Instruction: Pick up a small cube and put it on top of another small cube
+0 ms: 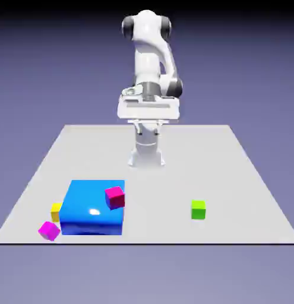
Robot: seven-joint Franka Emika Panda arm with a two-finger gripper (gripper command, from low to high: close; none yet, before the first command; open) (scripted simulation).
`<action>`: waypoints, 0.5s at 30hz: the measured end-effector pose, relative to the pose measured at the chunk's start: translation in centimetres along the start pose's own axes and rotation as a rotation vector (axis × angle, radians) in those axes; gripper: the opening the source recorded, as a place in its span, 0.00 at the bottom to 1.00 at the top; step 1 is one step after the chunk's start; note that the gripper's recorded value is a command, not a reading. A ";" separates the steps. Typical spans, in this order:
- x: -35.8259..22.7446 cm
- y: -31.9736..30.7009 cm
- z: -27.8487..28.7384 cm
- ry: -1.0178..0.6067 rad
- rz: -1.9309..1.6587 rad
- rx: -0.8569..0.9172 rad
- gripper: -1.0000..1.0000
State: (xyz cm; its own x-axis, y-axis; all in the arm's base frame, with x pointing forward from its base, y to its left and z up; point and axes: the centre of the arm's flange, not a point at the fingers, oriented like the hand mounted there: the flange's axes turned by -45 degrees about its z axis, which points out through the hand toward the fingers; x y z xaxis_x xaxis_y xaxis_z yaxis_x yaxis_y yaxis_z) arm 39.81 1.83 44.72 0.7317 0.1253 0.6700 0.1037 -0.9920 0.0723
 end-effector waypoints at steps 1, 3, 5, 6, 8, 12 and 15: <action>0.0 -1.1 1.2 -0.046 -0.060 0.011 0.50; -0.2 -3.4 3.5 -0.137 -0.181 0.035 0.50; -0.7 -5.8 5.7 -0.226 -0.303 0.059 0.50; -1.1 -7.0 6.7 -0.269 -0.364 0.071 0.50; -1.9 -9.4 8.8 -0.354 -0.486 0.097 0.50; -4.3 -14.2 12.4 -0.515 -0.735 0.151 0.50; -6.6 -17.6 14.9 -0.628 -0.919 0.191 0.50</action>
State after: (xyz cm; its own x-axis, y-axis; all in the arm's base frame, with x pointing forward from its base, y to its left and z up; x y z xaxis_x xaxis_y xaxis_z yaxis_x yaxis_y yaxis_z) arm 43.17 18.73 28.05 0.5285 0.8457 -0.0732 0.8391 -0.5074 0.1962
